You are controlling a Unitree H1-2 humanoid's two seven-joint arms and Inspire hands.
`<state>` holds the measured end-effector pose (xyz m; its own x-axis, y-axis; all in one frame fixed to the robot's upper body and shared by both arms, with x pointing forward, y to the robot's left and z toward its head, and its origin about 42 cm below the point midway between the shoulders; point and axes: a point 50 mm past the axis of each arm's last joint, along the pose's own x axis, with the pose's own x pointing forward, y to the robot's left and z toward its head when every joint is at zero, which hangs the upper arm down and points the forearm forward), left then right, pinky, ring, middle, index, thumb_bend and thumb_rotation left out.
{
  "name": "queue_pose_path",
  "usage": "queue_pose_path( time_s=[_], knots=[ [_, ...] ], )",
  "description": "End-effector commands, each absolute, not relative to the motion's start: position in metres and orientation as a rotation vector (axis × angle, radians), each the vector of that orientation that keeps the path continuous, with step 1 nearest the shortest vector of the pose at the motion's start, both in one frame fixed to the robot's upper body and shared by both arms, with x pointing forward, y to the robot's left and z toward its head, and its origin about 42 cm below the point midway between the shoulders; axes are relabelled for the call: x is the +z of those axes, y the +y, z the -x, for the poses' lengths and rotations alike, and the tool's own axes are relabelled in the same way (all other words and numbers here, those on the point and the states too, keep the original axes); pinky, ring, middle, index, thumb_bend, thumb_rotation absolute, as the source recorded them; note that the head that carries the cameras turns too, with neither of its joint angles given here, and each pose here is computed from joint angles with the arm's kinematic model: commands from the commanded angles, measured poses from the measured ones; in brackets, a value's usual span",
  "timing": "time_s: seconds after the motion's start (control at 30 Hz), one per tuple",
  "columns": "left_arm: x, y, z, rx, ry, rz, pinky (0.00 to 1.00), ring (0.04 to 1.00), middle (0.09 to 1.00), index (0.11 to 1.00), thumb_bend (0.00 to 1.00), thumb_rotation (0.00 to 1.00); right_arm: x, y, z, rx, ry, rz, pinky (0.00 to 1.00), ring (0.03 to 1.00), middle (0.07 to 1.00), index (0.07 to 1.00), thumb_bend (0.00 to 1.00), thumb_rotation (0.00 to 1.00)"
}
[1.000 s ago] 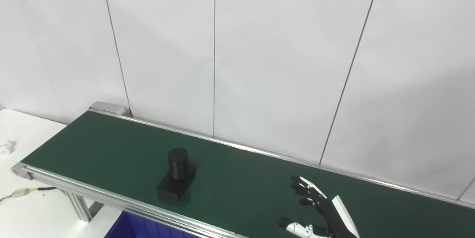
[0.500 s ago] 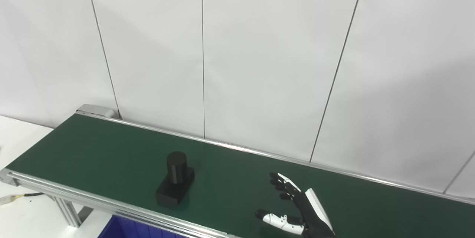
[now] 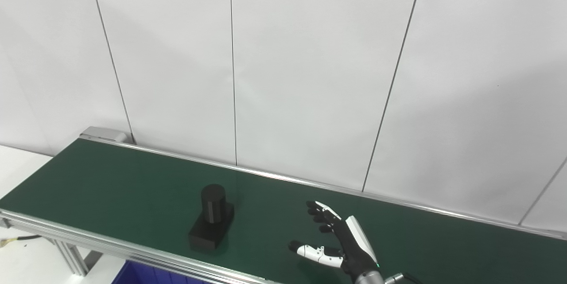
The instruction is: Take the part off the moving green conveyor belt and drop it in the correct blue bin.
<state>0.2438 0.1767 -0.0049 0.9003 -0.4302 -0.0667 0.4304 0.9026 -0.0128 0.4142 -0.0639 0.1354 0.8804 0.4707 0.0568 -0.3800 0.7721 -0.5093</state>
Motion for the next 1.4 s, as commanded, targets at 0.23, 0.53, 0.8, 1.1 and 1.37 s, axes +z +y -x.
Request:
queue_pose_path(
  time_s=[0.23,0.53,0.8,1.1,1.37],
  knots=[
    [0.007,0.175,-0.248,-0.457,0.014,0.013,0.78,0.796,0.832,0.843,1.0,0.16,0.169,-0.039,-0.426,0.468,-0.288,0.507,0.76,0.83,0.842,0.867,0.67,0.41],
    [0.008,0.173,-0.246,-0.458,0.013,0.014,0.79,0.806,0.843,0.845,1.0,0.17,0.173,-0.019,-0.434,0.502,-0.311,0.527,0.77,0.837,0.832,0.873,0.66,0.39],
    [0.01,0.169,-0.244,-0.458,0.005,0.006,0.78,0.802,0.837,0.85,1.0,0.16,0.173,-0.005,-0.436,0.537,-0.314,0.544,0.76,0.834,0.832,0.864,0.66,0.37],
    [0.01,0.163,-0.241,-0.463,0.004,0.01,0.79,0.81,0.837,0.847,1.0,0.14,0.175,0.003,-0.441,0.546,-0.306,0.559,0.8,0.862,0.862,0.863,0.67,0.37],
    [0.011,0.155,-0.237,-0.466,0.0,0.019,0.76,0.8,0.832,0.85,1.0,0.16,0.176,0.006,-0.449,0.564,-0.289,0.59,0.82,0.884,0.882,0.879,0.67,0.38]
  ],
)
